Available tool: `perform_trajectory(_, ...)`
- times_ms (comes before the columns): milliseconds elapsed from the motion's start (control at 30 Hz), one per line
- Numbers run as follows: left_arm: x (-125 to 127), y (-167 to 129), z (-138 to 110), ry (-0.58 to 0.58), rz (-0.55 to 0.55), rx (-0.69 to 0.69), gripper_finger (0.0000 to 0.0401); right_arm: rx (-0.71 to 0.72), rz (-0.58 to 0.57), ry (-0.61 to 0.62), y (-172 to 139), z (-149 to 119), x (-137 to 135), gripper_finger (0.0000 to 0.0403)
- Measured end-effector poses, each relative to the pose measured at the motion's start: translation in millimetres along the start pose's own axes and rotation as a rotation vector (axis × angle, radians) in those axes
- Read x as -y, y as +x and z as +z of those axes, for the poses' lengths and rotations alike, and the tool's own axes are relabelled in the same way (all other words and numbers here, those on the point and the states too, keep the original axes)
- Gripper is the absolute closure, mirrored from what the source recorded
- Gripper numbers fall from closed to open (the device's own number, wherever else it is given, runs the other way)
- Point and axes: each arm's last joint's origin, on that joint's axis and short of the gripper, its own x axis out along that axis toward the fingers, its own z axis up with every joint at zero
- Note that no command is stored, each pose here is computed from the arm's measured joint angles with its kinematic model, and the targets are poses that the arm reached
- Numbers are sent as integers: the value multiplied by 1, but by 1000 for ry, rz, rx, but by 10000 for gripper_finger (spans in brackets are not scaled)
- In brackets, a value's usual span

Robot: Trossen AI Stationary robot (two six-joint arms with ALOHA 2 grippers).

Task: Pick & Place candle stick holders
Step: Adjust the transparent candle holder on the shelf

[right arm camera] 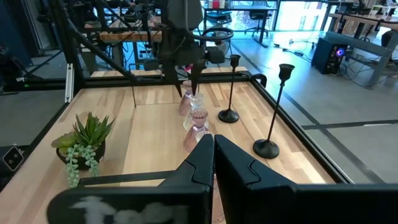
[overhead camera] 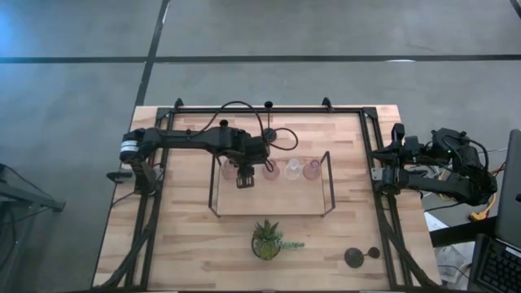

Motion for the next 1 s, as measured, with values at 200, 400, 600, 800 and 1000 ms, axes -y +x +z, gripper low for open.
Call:
perform_trajectory(200, 0, 5, -2, 1, -6, -12, 254, 0, 0, 0, 0, 0, 0, 394)
perform_trajectory(400, -1, 5, -2, -2, -15, -9, 254, 0, 0, 0, 0, 0, 0, 394)
perform_trajectory(600, -1, 5, -1, -2, -30, -4, 254, 0, 0, 0, 0, 0, 0, 394)
perform_trajectory(800, 0, 5, -1, -4, -43, 1, 254, 1, 0, 0, 0, 0, 0, 394)
perform_trajectory(1000, 0, 5, -1, -8, -49, 1, 254, 0, 0, 0, 0, 0, 0, 394)
